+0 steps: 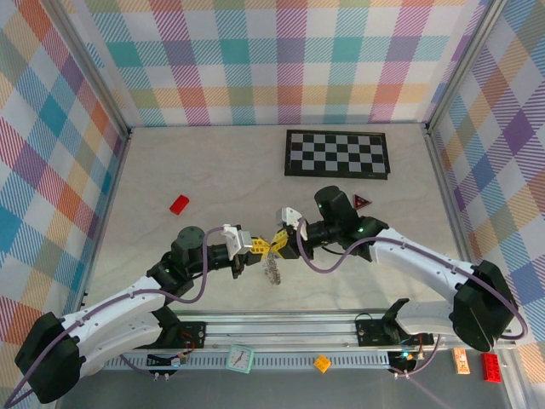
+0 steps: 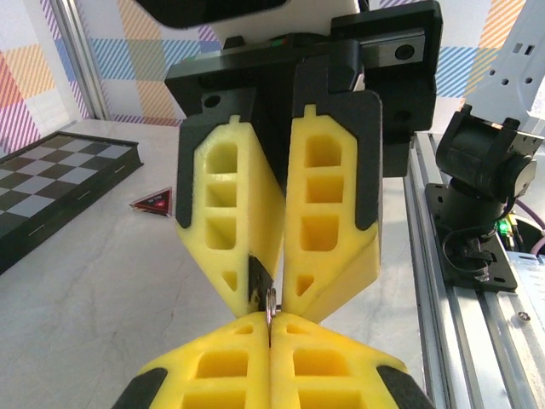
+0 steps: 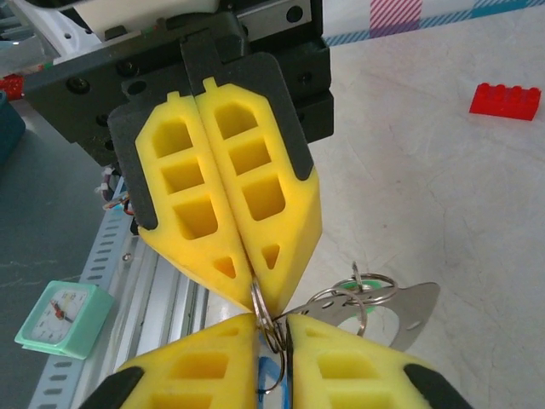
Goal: Put the keys on the keyring
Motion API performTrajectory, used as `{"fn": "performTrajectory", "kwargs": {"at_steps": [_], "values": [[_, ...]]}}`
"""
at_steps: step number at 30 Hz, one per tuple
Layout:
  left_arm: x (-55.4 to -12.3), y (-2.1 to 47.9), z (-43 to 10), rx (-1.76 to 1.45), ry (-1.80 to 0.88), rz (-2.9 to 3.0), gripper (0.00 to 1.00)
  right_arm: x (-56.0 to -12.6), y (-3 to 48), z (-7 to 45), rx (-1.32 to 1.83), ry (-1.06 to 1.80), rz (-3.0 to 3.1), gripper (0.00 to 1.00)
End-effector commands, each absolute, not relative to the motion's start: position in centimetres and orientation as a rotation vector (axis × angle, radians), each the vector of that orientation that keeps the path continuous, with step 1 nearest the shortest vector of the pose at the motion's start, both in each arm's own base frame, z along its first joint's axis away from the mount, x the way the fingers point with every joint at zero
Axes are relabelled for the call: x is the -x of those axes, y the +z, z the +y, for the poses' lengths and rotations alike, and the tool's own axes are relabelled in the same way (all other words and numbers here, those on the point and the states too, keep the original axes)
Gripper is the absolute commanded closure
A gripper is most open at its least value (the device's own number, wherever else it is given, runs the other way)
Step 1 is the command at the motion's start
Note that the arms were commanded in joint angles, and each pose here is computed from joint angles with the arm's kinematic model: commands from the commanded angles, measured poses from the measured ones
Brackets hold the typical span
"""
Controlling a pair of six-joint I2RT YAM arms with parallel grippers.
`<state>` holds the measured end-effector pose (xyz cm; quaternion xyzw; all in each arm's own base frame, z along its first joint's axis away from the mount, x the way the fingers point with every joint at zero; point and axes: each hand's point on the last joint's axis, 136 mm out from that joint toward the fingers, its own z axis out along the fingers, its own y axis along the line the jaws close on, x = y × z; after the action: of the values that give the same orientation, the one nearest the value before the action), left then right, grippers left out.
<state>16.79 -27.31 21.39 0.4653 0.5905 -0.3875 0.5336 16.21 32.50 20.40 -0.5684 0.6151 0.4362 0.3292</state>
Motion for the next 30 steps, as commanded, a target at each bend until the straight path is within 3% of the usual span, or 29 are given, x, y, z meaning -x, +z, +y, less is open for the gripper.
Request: {"fn": "performTrajectory", "kwargs": {"at_steps": [1, 3, 7, 9, 13, 30], "values": [[-16.0, 23.7, -27.7, -1.099, -0.972, 1.289, 1.00, -16.0, 20.9, 33.0, 1.512, 1.173, 1.559, 0.92], [-16.0, 23.6, -27.7, -1.097, -0.976, 1.294, 1.00, -16.1, 21.3, 33.1, 1.512, 1.168, 1.542, 1.00], [-16.3, 23.1, -27.5, -1.091, -0.954, 1.330, 0.99, -16.1, 21.6, 32.9, 1.540, 1.131, 1.524, 1.00], [-16.6, 22.8, -27.3, -1.089, -0.924, 1.361, 0.86, -16.0, 21.5, 32.6, 1.568, 1.103, 1.533, 1.00], [-16.8, 21.7, -26.7, -1.140, -0.846, 1.431, 0.77, -16.2, 21.0, 31.9, 1.646, 1.016, 1.571, 1.00], [-17.5, 21.4, -27.4, -1.254, -0.794, 1.496, 0.79, -15.5, 21.7, 32.6, 1.889, 0.829, 1.557, 1.00]]}}
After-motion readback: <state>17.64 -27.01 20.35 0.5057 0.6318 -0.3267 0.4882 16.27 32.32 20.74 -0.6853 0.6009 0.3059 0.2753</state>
